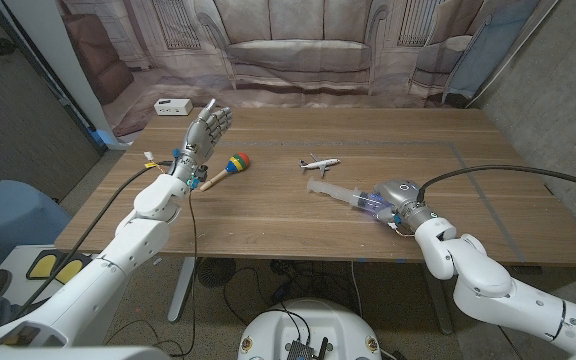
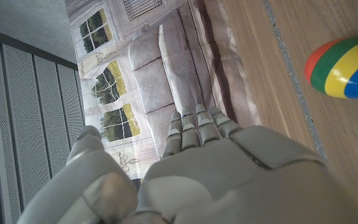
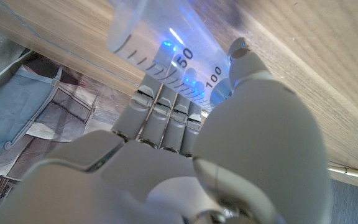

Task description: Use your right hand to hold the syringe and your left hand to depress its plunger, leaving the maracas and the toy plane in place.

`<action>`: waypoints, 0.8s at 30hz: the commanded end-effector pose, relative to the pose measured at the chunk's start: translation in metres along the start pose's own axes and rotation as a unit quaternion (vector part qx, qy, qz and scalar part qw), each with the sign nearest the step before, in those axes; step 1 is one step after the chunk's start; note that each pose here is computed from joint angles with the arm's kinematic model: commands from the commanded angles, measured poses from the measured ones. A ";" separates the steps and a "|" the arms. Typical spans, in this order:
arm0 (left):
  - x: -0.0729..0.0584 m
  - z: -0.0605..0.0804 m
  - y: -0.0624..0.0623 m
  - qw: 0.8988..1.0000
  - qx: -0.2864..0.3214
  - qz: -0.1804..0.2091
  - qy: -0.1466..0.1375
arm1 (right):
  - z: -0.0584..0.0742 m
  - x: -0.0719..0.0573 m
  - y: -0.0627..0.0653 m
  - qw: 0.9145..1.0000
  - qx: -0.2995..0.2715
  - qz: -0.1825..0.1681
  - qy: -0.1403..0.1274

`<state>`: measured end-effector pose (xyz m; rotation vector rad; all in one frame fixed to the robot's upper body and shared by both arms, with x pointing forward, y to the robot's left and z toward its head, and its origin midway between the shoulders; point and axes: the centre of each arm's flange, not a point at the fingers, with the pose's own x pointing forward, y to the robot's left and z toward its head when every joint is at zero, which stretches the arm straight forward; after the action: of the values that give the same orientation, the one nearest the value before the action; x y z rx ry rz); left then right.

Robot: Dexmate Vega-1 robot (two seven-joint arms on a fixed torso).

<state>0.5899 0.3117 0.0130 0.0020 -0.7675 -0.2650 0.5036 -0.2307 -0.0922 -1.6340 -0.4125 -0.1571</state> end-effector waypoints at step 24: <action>0.016 0.007 -0.013 1.000 0.010 -0.006 -0.002 | -0.033 0.000 -0.011 0.994 0.097 -0.032 -0.035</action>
<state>0.5936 0.3008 0.0259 0.0200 -0.7750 -0.2655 0.5057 -0.2533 -0.0795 -1.5317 -0.4989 -0.1289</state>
